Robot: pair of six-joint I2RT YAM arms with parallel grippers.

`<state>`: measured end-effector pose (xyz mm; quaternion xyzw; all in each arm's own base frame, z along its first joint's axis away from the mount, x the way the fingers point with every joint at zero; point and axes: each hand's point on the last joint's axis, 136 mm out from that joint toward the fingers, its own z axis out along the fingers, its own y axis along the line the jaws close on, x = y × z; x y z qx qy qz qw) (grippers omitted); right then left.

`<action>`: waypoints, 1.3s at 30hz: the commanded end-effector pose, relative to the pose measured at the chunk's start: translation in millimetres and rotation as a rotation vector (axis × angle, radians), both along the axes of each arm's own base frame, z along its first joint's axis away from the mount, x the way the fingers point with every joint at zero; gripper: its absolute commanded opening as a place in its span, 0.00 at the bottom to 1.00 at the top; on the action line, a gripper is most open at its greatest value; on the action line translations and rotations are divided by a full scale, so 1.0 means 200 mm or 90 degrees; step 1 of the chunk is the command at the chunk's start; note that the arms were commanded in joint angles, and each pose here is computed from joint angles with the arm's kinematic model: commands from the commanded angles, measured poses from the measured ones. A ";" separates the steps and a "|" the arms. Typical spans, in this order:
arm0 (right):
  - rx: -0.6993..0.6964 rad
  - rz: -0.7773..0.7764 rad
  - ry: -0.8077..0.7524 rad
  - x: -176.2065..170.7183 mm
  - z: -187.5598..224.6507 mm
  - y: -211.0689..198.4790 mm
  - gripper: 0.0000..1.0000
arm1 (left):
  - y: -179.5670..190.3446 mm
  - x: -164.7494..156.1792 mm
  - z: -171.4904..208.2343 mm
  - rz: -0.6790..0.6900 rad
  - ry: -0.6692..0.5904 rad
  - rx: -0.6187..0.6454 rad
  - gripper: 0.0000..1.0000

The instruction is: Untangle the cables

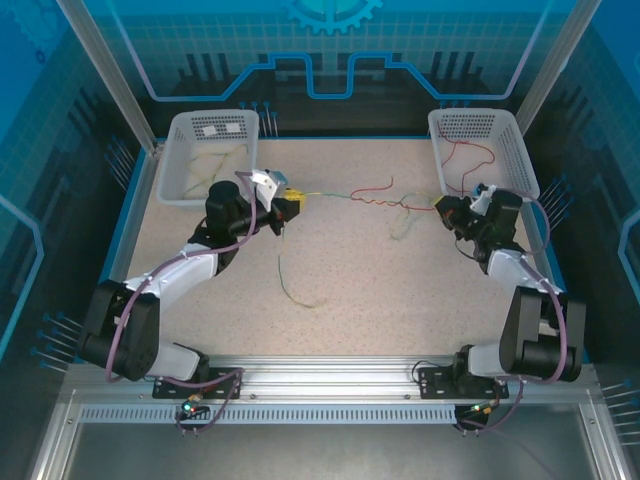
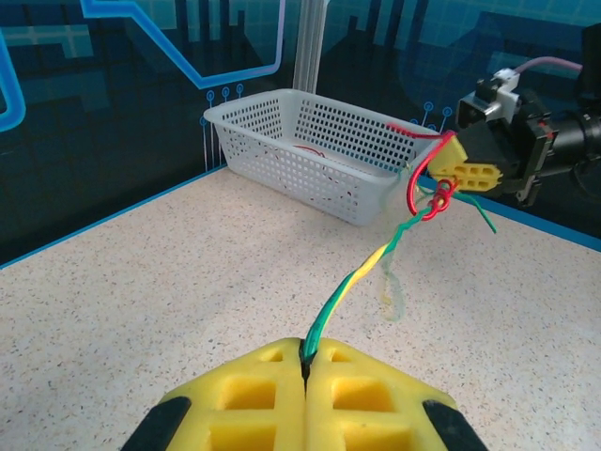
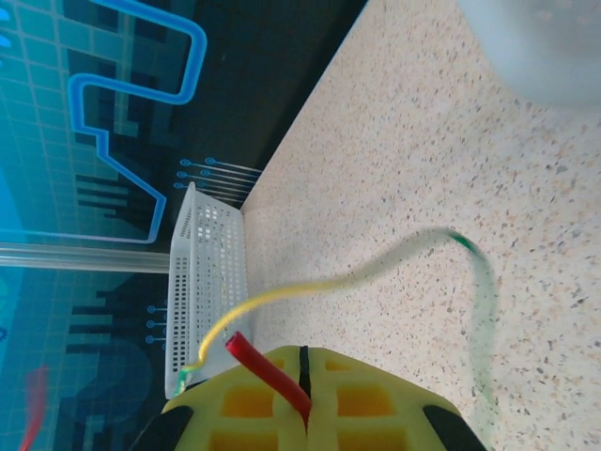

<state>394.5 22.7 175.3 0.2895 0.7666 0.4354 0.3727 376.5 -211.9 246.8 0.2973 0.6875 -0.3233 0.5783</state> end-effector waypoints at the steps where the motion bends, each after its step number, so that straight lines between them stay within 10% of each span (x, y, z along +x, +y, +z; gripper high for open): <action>1: -0.085 -0.126 0.042 -0.07 -0.04 -0.28 0.00 | 0.20 0.09 0.08 0.111 -0.038 -0.006 0.00; 22: -0.143 -0.434 0.166 -0.56 -0.11 -1.00 0.00 | 0.67 0.21 0.02 0.331 0.005 -0.077 0.00; 39: -0.023 -0.223 -0.130 -0.32 0.50 -0.60 0.00 | 0.37 0.02 0.22 0.164 0.008 -0.130 0.00</action>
